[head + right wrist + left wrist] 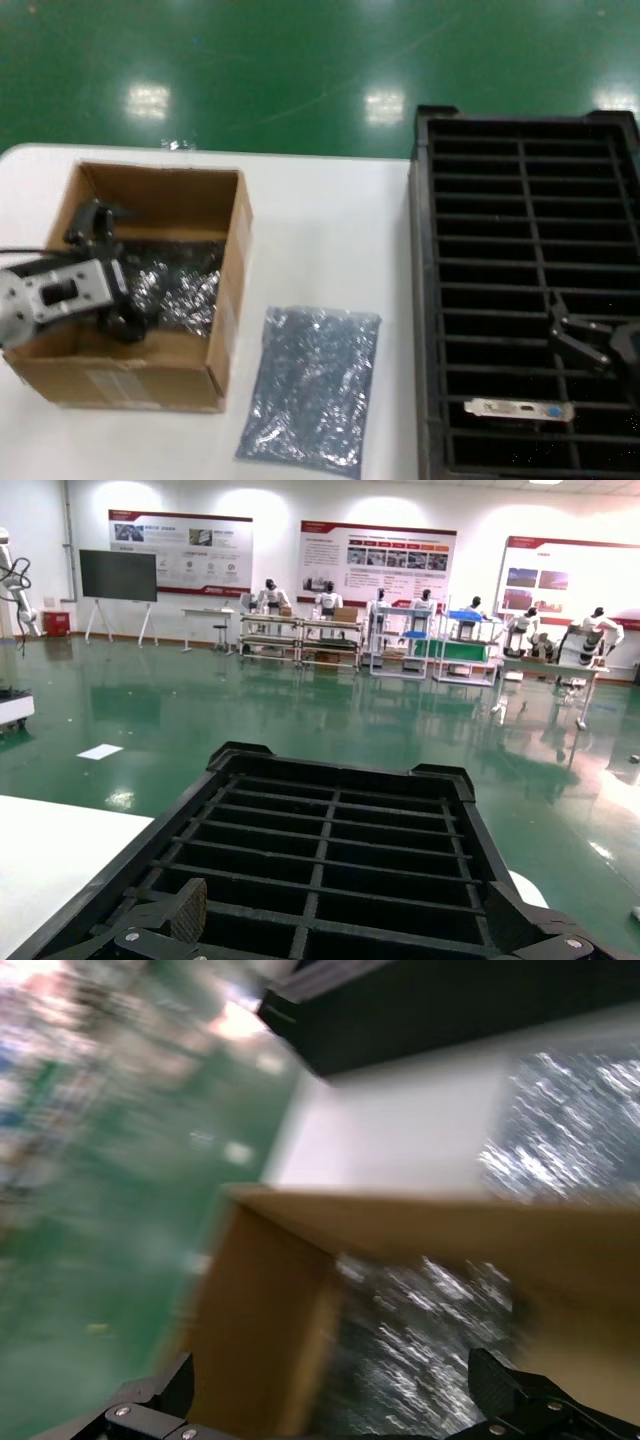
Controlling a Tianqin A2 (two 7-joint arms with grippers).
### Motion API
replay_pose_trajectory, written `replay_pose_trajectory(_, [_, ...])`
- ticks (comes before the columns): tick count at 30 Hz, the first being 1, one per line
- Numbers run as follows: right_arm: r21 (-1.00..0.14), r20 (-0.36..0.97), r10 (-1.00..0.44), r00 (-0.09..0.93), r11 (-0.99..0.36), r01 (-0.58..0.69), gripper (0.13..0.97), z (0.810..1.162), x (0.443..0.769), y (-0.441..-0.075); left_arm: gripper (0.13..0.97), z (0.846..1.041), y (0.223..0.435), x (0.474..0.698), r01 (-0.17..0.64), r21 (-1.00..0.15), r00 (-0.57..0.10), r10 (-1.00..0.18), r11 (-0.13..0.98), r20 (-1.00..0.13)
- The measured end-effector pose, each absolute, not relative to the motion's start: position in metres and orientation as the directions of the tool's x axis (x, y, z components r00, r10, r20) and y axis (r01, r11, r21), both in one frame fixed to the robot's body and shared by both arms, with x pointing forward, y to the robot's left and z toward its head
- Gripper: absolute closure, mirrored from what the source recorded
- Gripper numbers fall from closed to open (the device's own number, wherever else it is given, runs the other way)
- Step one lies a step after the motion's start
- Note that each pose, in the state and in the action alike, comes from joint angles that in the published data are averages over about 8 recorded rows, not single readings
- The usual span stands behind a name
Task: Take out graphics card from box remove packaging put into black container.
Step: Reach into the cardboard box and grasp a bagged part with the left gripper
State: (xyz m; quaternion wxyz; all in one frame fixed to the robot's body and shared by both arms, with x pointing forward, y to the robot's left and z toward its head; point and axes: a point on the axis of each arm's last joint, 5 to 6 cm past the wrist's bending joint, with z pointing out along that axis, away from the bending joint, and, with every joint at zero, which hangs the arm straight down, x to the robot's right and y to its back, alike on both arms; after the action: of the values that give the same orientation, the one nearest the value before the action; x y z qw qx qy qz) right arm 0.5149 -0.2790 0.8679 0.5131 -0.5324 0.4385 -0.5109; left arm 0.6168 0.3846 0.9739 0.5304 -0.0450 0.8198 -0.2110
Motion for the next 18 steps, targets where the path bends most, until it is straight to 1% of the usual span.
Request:
replay_pose_trajectory(3, [-0.994, 0.094, -0.991, 0.093, -0.089, 0.057, 0.130, 0.868, 0.515, -0.279, 0.132, 0.970, 0.384, 0.639, 0.136, -0.287, -0.508, -0.182, 0.948, -0.842])
replay_pose_trajectory(6, [-0.994, 0.094, -0.991, 0.093, -0.089, 0.057, 0.130, 0.868, 0.515, -0.279, 0.132, 0.964, 0.381, 0.663, 0.126, -0.187, -0.549, -0.088, 0.974, -0.831])
replay_pose_trajectory(9, [-0.994, 0.094, -0.991, 0.093, -0.089, 0.057, 0.130, 0.868, 0.515, -0.279, 0.132, 0.958, 0.376, 0.684, 0.126, -0.100, -0.564, -0.012, 0.987, -0.826])
replay_pose_trajectory(12, [-0.994, 0.094, -0.991, 0.093, -0.089, 0.057, 0.130, 0.868, 0.515, -0.279, 0.132, 0.952, 0.372, 0.699, 0.134, -0.038, -0.570, 0.045, 0.990, -0.820])
replay_pose_trajectory(18, [-0.994, 0.094, -0.991, 0.093, -0.089, 0.057, 0.130, 0.868, 0.515, -0.279, 0.132, 0.941, 0.367, 0.716, 0.150, 0.029, -0.568, 0.110, 0.988, -0.816])
